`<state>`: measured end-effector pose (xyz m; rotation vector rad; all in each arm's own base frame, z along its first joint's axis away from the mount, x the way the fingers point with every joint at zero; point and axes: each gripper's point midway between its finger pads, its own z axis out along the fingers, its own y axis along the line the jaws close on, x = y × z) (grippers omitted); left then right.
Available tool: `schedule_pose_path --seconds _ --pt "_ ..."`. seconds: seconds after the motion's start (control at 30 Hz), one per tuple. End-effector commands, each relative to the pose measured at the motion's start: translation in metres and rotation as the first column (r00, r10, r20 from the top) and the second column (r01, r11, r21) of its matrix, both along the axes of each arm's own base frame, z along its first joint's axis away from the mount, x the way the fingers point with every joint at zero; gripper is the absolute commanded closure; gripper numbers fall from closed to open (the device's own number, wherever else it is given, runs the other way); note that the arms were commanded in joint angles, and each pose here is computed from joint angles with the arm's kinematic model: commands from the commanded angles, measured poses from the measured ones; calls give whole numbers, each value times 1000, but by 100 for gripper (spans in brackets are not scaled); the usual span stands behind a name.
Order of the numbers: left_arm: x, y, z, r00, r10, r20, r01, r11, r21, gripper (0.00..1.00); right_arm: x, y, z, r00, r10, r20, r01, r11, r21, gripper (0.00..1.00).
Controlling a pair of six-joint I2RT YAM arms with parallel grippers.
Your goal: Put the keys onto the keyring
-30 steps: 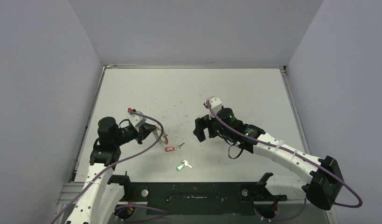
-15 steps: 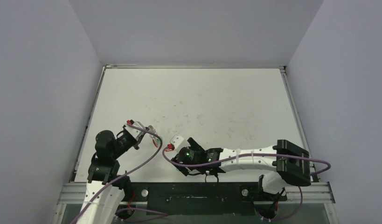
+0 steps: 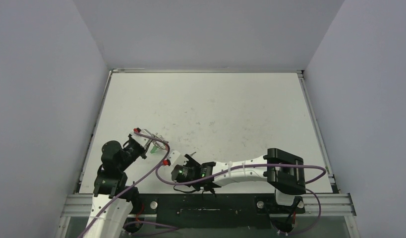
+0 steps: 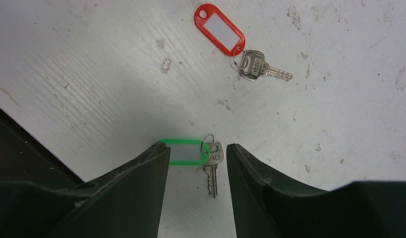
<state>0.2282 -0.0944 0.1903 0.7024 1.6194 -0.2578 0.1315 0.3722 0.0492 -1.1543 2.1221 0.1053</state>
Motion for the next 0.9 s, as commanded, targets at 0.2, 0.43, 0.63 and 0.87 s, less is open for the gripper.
schedule_pose_path --seconds 0.2,0.43,0.63,0.87 --pt "5 1 16 998 8 56 -8 1000 3 100 14 0 2 983 -108 -147 131 979 156 55" --pt "5 1 15 999 4 48 -4 1000 4 100 20 -5 0 963 -132 -234 182 961 209 55" --pt "4 -3 15 999 -8 39 9 1000 -15 100 22 -6 -3 956 -139 -260 199 954 222 55" --pt "9 -8 17 999 31 -36 -37 984 -174 82 34 -3 1 935 -152 -321 248 927 283 53"
